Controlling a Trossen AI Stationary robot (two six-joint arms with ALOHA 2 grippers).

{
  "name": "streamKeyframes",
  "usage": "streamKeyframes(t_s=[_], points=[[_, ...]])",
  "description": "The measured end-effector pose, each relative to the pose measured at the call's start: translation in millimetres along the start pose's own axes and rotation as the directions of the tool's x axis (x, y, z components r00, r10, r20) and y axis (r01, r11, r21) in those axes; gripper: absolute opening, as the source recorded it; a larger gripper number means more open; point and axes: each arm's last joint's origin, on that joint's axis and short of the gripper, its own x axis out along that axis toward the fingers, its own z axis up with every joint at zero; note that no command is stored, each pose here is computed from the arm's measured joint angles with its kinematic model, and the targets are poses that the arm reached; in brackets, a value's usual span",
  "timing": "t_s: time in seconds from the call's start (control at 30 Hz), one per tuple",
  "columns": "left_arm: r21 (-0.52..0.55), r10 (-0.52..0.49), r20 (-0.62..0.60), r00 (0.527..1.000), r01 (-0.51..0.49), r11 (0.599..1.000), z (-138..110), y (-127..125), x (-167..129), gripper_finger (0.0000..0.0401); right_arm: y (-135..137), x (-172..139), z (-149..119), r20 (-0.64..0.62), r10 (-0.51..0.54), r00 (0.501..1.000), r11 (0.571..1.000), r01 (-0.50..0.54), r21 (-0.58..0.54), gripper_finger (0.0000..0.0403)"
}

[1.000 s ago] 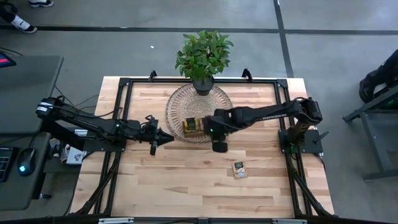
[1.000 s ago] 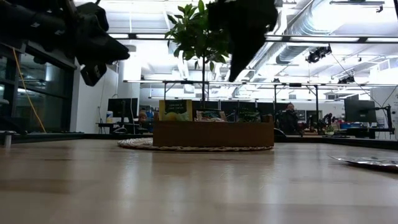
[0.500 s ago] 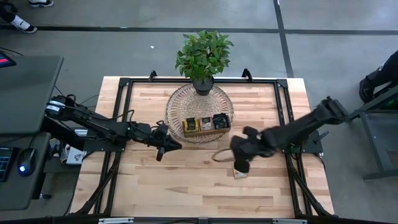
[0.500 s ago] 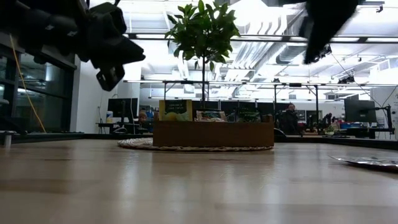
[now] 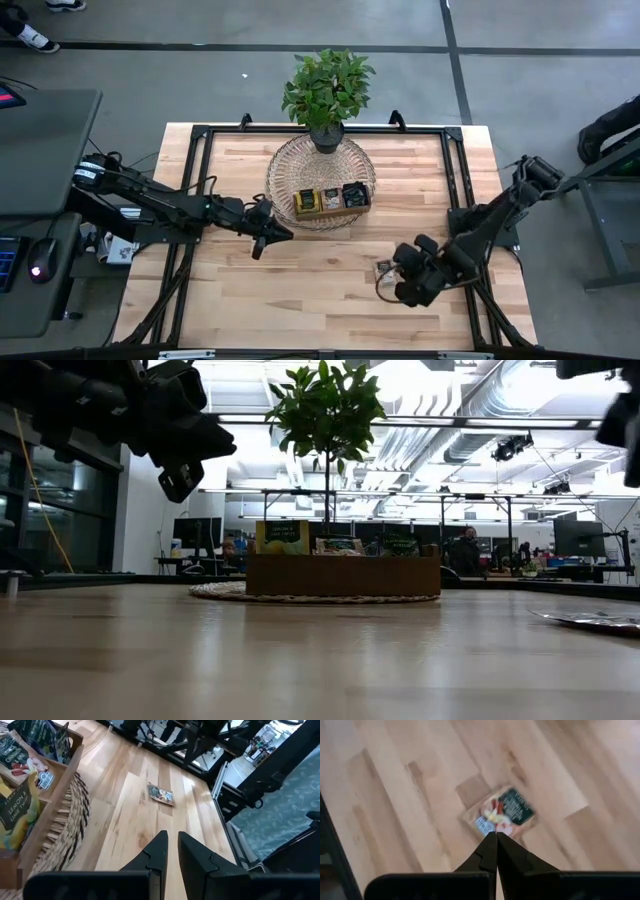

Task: Pick & Place Tea
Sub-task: Put the brown tea bag into the middle section of the wooden organizer

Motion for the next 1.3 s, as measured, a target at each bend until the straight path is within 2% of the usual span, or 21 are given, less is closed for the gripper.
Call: streamKeyframes(t_s=[0.33,0.77,0.93,1.17,1.3], points=[[-0.008,-0.002,-0.002,1.000,0.002,1.000,-0.1,-0.1,0.0,0.0042,12.9,25.4,-9.7,-0.028,-0.022,0.999,0.998,0.020,-0.055,0.0000],[-0.011,0.013,-0.027,1.000,-0.013,1.000,-2.5,1.4,0.0,0.0042,16.8,45.5,-15.0,-0.058,-0.065,0.996,0.996,0.062,-0.058,0.0000],[-0.012,0.017,-0.034,0.999,-0.018,1.000,-3.2,1.8,-0.1,0.0042,24.5,57.5,-17.5,-0.065,-0.029,0.997,0.999,0.027,-0.045,0.0000],[-0.013,0.022,-0.041,0.999,-0.022,1.000,-4.0,2.3,-0.2,0.0042,19.2,65.2,-20.4,-0.031,-0.123,0.992,0.987,0.126,0.097,0.0000],[-0.012,0.024,-0.047,0.999,-0.024,1.000,-4.5,2.6,-0.2,0.0042,18.5,66.2,-18.9,-0.063,-0.118,0.991,0.980,0.126,0.155,0.0000]])
